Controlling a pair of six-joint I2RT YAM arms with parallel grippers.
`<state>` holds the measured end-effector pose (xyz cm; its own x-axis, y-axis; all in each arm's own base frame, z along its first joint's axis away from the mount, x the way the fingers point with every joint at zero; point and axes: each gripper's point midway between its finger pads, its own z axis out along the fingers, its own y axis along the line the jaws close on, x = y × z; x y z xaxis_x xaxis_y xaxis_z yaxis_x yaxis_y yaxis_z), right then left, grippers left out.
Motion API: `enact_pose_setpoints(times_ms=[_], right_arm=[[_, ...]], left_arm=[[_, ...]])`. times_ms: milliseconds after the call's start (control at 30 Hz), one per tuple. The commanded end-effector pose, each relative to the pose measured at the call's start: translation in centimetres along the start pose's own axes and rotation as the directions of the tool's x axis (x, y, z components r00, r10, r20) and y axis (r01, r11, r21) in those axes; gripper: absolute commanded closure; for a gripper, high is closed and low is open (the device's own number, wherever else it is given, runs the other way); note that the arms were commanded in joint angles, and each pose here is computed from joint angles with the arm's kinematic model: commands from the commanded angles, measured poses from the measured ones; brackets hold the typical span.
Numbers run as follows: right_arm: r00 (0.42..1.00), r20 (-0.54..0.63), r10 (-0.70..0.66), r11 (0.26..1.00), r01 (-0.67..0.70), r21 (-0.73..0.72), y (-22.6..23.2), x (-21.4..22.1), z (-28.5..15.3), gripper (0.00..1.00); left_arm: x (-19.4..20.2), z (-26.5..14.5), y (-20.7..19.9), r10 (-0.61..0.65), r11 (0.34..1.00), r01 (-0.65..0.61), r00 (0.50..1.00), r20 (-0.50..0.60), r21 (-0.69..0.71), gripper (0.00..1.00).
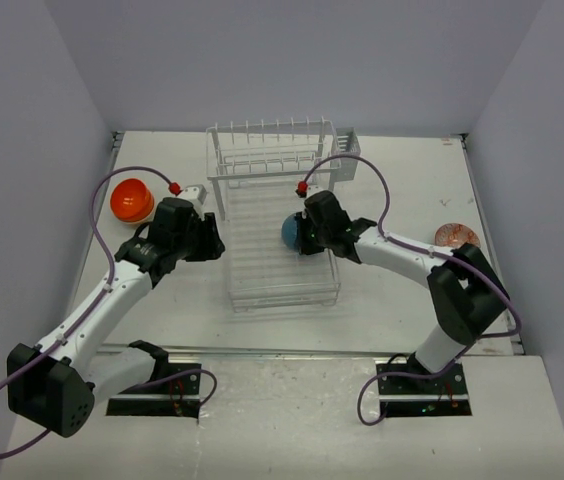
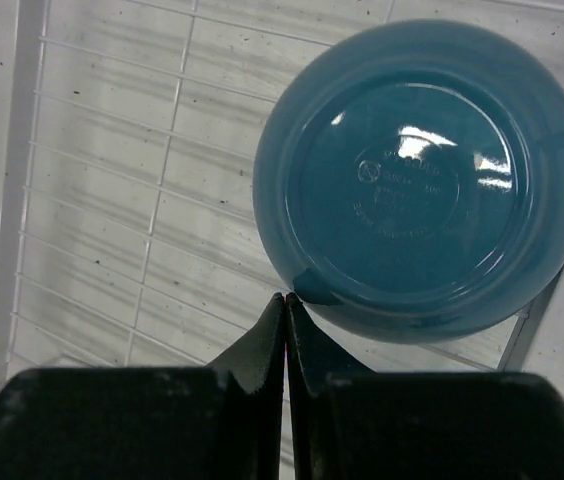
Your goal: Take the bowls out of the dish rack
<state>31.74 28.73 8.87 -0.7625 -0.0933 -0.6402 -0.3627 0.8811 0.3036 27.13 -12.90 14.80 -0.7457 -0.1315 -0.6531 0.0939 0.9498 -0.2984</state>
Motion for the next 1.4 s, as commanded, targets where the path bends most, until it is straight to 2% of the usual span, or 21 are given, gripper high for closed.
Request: enact_pose_setpoints(times_ms=[0, 167, 267, 433, 700, 833, 933, 1067, 1200, 1267, 1367], right_arm=[[0.998, 0.062, -0.001, 1.000, 0.003, -0.024, 0.4, -1.1, -0.7, 1.00], [0.990, 0.140, -0.036, 0.995, 0.049, -0.090, 2.1, -1.4, -2.8, 1.00], [0.968, 0.239, -0.072, 0.989, 0.101, -0.110, 3.0, -2.2, -4.2, 1.00], [0.938, 0.337, -0.083, 0.996, 0.090, -0.003, 1.1, -3.6, -4.4, 1.00], [0.907, 0.403, -0.122, 0.981, 0.049, 0.188, -2.1, -5.5, -2.3, 1.00], [0.911, 0.383, -0.150, 0.967, 0.054, 0.249, -3.2, -5.2, -0.5, 1.00], [0.918, 0.360, -0.166, 0.961, 0.069, 0.266, -3.3, -5.0, 0.6, 1.00], [0.928, 0.343, -0.145, 0.966, 0.058, 0.252, -3.0, -4.8, 1.1, 1.00], [0.934, 0.329, -0.140, 0.972, 0.067, 0.224, -1.8, -4.1, 1.1, 1.00], [0.937, 0.326, -0.127, 0.976, 0.060, 0.209, -1.3, -3.7, 1.0, 1.00], [0.941, 0.317, -0.120, 0.981, 0.063, 0.182, -0.1, -3.0, 1.0, 1.00]], left_arm=[[-2.0, -0.7, -1.0, -0.001, 1.000, 0.000, 0.998, 0.065, 0.027, 0.50], [-2.0, -0.7, -0.9, -0.001, 1.000, 0.000, 0.998, 0.067, 0.026, 0.55], [-1.9, -0.6, -0.9, -0.004, 1.000, 0.002, 0.998, 0.068, 0.028, 0.64], [-1.5, -0.3, -1.1, -0.010, 0.999, 0.008, 0.998, 0.056, 0.043, 0.69], [-1.3, -0.3, -0.9, -0.018, 0.999, 0.015, 0.998, 0.062, 0.040, 0.79], [-1.1, -0.3, -0.9, -0.019, 0.999, 0.017, 0.998, 0.058, 0.042, 0.79], [-1.1, -0.4, -0.9, -0.018, 0.999, 0.015, 0.998, 0.063, 0.043, 0.73], [-1.2, -0.3, -0.7, -0.018, 0.999, 0.016, 0.998, 0.065, 0.028, 0.66], [-1.1, 0.4, -0.4, -0.018, 1.000, 0.018, 0.999, 0.047, 0.008, 0.65], [-1.0, 0.7, -0.4, -0.020, 1.000, 0.020, 0.999, 0.036, 0.003, 0.58], [-1.5, 0.8, 0.2, -0.022, 0.999, 0.024, 0.998, 0.052, -0.035, 0.53]])
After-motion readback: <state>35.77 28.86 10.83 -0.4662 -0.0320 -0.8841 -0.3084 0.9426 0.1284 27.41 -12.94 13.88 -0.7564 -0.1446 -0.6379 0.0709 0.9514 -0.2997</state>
